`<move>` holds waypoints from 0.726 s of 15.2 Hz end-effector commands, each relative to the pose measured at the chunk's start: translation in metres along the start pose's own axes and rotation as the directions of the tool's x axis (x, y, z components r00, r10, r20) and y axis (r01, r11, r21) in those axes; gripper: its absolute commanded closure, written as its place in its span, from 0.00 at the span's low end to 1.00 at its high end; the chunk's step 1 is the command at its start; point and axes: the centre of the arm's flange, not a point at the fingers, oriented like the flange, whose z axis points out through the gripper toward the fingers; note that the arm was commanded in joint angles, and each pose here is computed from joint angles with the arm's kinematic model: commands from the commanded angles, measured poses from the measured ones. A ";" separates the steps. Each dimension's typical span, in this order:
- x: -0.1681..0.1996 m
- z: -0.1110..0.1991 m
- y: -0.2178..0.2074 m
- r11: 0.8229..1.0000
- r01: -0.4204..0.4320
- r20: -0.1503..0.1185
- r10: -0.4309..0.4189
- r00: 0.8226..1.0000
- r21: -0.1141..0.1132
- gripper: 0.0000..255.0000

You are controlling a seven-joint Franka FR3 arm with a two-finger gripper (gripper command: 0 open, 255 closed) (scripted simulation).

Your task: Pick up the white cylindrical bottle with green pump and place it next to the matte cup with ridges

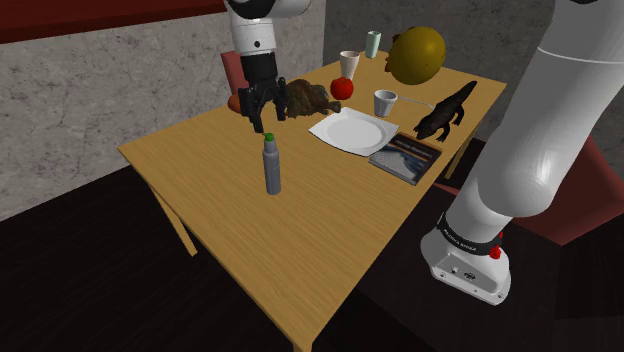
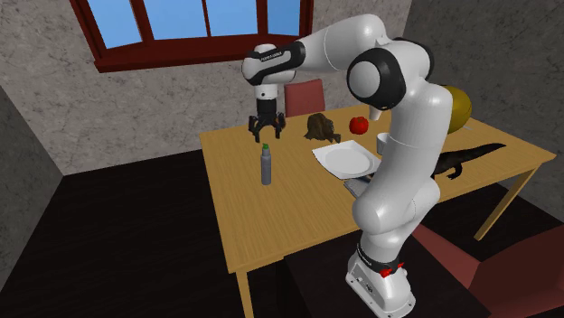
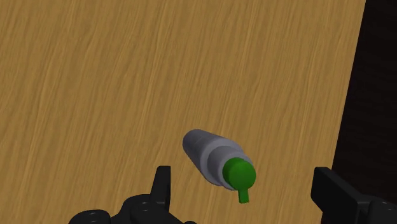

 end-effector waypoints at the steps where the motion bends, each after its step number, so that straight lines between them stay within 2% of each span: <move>1: 0.003 0.010 -0.001 1.000 0.003 0.004 -0.003 1.000 0.002 0.00; 7: 0.003 0.039 -0.001 1.000 0.003 0.004 -0.003 1.000 0.002 0.00; 11: 0.003 0.039 -0.001 1.000 0.003 0.004 -0.003 1.000 0.002 0.00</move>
